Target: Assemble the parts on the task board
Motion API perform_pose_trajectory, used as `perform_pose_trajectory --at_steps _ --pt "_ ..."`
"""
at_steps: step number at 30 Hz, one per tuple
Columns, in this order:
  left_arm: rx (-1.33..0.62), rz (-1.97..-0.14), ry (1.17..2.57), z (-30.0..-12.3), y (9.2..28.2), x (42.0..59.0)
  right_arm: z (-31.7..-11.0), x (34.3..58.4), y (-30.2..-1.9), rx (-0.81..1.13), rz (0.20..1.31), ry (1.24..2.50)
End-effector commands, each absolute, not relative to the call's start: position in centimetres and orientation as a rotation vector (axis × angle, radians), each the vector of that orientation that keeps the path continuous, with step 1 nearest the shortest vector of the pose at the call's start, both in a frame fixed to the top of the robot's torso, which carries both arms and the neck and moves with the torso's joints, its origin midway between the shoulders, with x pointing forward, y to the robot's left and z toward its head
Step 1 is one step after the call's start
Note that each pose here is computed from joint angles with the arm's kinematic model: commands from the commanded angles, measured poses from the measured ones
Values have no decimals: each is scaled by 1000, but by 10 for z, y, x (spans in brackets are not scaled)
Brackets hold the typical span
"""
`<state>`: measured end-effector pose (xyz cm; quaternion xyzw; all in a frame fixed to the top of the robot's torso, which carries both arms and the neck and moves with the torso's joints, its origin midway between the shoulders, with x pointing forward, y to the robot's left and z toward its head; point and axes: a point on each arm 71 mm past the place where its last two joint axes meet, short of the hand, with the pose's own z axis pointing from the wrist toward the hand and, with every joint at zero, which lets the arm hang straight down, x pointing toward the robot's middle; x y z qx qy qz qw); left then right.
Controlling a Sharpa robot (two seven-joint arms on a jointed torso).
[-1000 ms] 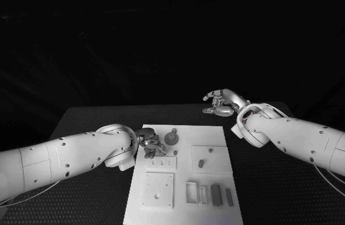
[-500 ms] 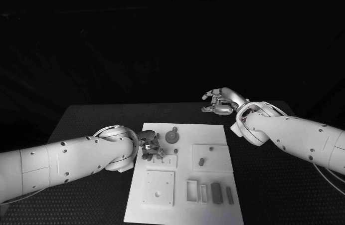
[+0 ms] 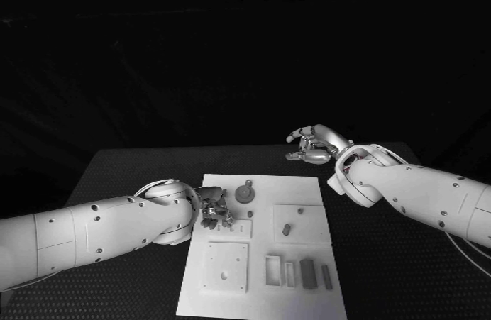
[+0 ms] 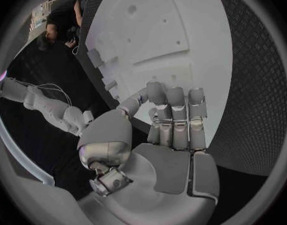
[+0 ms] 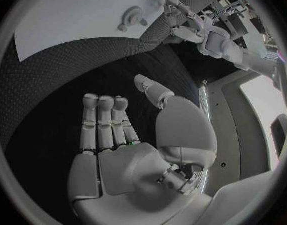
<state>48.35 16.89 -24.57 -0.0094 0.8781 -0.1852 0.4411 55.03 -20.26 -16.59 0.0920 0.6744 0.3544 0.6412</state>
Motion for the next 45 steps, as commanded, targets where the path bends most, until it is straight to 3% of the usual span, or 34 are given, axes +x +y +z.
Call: perform_pose_trajectory --at_steps 1,45 --pt "-11 -446 2172 -247 168 483 -167 549 -200 192 819 1556" --pt "25 -440 2191 -253 162 482 -168 549 -197 180 821 1574"
